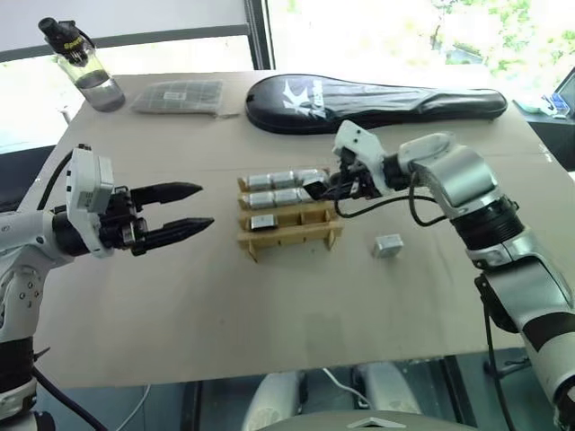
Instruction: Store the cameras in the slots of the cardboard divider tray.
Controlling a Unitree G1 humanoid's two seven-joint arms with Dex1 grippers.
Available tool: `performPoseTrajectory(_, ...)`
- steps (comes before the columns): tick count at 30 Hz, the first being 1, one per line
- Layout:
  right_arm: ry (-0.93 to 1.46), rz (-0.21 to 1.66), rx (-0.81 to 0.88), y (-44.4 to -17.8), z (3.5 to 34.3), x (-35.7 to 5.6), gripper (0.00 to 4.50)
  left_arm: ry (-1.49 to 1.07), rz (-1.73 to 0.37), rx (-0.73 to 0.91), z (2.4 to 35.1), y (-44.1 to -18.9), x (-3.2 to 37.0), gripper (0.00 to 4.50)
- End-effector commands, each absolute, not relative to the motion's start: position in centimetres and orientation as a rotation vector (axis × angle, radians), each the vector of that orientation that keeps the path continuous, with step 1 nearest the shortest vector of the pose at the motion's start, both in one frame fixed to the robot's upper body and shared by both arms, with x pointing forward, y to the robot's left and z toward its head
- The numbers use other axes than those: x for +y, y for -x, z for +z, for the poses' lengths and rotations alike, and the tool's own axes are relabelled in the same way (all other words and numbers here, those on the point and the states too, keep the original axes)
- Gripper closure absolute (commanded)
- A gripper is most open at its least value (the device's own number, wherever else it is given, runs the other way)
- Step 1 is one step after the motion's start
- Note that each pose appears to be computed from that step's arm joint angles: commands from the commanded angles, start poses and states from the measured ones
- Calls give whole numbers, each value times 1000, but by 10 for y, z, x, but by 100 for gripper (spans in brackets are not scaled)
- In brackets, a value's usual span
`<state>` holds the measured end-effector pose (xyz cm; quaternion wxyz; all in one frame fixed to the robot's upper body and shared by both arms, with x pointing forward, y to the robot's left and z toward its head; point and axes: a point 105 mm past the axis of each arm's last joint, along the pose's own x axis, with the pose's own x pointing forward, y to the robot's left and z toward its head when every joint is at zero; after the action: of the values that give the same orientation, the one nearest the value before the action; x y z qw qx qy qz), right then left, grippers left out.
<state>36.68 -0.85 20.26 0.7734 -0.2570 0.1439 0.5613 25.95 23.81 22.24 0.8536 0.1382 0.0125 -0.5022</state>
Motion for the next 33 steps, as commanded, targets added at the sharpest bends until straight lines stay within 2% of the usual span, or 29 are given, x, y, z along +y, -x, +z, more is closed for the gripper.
performPoseTrajectory(1, 689, 1191, 157, -367, 231, 13, 377, -337, -1066, 8, 232, -259, 239, 134)
performPoseTrajectory(5, 750, 1307, 70, -346, 241, 35, 377, -342, -1068, 9, 233, -260, 240, 134)
performPoseTrajectory(12, 845, 1289, 277, -341, 213, 33, 377, -344, -1067, 7, 233, -261, 240, 134)
performPoseTrajectory(17, 851, 1352, 312, -327, 204, 43, 377, -345, -1068, 5, 234, -262, 240, 134)
performPoseTrajectory(21, 838, 1343, 320, -329, 196, 51, 377, -348, -1073, 2, 235, -263, 239, 134)
performPoseTrajectory(28, 941, 1284, 391, -342, 175, 41, 377, -346, -1079, 2, 235, -264, 239, 134)
performPoseTrajectory(33, 1047, 1246, 425, -350, 170, 37, 377, -347, -1086, -1, 235, -265, 237, 134)
